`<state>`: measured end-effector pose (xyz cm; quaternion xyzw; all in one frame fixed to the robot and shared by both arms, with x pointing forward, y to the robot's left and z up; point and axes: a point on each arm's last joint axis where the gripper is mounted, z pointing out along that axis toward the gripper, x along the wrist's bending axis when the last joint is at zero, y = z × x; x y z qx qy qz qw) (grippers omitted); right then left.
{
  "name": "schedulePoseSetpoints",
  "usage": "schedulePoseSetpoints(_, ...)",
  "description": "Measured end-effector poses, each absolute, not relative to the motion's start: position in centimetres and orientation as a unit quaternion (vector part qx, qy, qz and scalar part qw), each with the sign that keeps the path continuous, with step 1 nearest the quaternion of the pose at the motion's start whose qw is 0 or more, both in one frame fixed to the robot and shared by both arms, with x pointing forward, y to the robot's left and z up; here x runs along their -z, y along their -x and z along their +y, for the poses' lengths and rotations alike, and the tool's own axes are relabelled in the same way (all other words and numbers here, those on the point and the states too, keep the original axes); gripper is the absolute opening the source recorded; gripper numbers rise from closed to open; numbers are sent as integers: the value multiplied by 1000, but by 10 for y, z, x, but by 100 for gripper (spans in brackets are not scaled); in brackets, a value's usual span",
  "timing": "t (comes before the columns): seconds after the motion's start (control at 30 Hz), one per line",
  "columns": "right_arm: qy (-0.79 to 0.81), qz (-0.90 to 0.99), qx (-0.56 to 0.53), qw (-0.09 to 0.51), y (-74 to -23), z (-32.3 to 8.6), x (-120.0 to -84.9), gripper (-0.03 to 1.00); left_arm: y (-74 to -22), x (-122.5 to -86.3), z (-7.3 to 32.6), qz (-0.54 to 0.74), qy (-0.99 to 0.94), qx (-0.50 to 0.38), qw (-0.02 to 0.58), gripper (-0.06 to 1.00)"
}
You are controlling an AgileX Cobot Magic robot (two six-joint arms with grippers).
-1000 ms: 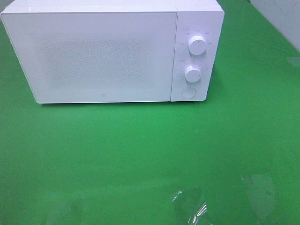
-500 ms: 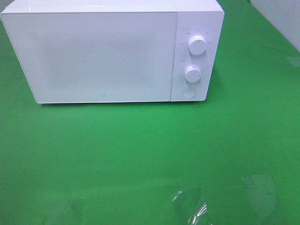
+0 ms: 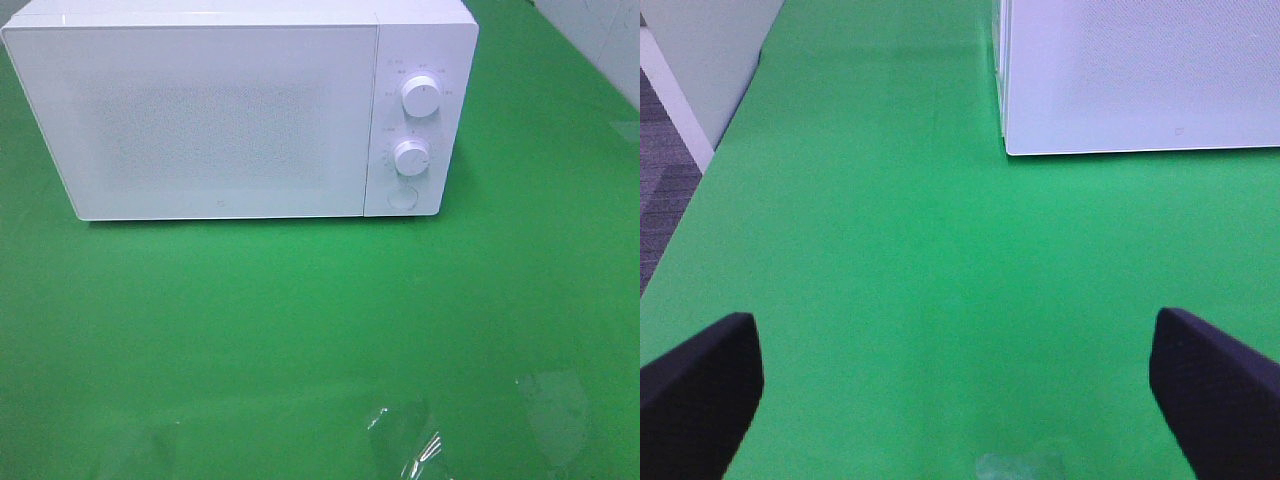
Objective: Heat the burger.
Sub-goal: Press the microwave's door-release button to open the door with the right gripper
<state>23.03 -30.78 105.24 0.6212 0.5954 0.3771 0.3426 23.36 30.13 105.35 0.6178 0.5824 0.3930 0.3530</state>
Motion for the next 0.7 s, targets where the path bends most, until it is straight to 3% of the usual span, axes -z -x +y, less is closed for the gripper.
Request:
schedulePoseSetpoints(0.2, -608, 584, -400, 359, -232, -307, -1063, 77, -234, -1053, 301, 582, -618, -393, 353, 97)
schedulePoseSetpoints(0.7, -589, 590, -413, 367, -305, -296, -1085, 77, -234, -1053, 301, 582, -618, -393, 353, 97)
